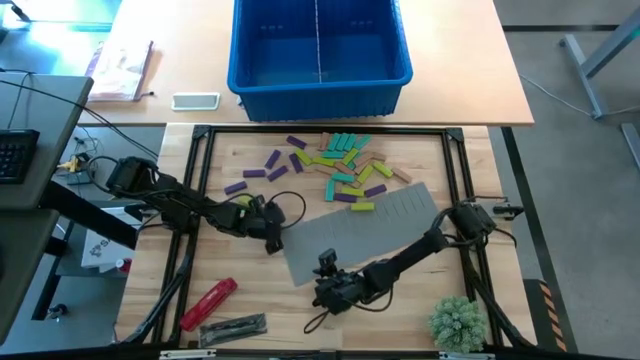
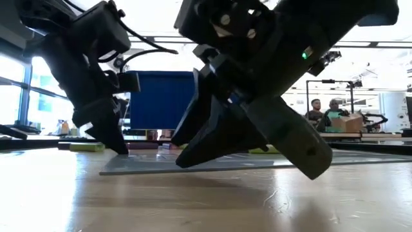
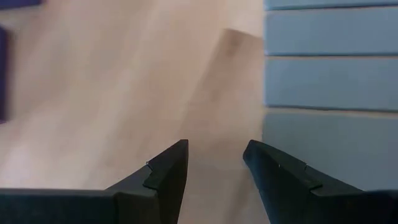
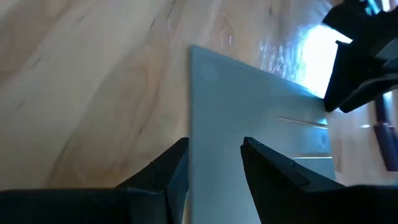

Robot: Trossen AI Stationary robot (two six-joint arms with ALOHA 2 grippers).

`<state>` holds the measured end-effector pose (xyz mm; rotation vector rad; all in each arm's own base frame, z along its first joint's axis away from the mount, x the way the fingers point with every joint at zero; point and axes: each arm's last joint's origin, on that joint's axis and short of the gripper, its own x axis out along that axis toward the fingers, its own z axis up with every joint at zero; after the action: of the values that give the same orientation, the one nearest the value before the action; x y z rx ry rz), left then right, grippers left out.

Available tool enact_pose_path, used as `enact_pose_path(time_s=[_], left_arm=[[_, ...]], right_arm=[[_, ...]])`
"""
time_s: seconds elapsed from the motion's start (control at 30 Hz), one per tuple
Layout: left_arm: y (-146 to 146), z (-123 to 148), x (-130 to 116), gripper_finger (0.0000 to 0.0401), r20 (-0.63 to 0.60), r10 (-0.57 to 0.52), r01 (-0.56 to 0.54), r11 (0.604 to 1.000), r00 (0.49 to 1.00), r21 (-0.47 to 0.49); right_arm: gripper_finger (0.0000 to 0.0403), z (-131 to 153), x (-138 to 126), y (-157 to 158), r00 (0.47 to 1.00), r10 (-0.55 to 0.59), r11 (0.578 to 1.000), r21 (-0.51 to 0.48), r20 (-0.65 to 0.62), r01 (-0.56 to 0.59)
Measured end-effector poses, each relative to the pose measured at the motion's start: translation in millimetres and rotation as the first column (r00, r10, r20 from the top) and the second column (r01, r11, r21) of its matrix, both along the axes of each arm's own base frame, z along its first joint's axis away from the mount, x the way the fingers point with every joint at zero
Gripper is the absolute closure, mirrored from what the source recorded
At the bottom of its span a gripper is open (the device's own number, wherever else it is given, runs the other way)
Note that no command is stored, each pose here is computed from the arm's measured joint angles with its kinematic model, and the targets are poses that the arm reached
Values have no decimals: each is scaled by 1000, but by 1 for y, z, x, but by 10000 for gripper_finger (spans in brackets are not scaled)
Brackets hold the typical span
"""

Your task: Sort blocks

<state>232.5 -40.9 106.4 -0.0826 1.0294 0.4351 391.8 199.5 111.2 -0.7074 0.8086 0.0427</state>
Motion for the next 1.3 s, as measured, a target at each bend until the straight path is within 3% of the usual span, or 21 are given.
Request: enact_pose_path(time_s=[0.17,0.33,0.53,0.77,1.0,1.3], left_arm=[[-4,0,4,243,20,-71,72,994,997,-86],[-5,0,4,242,28,-72,74,994,997,-76],[-5,0,4,242,28,-69,71,995,997,-70],[-7,1,4,242,35,-91,94,993,995,-73],[-17,2,5,242,67,-153,158,984,986,-80],[-24,2,4,242,63,-198,202,976,978,-82]], right_arm=[[269,0,2,-3,999,32,999,-17,-17,-32],[269,0,-1,3,992,117,993,-30,-47,-118],[269,15,-6,35,972,233,971,-51,-16,-233],[269,7,-10,34,979,199,980,-19,-40,-200],[270,-21,-4,36,957,280,956,-69,-70,-285],[270,-29,3,28,969,241,970,-29,-50,-243]])
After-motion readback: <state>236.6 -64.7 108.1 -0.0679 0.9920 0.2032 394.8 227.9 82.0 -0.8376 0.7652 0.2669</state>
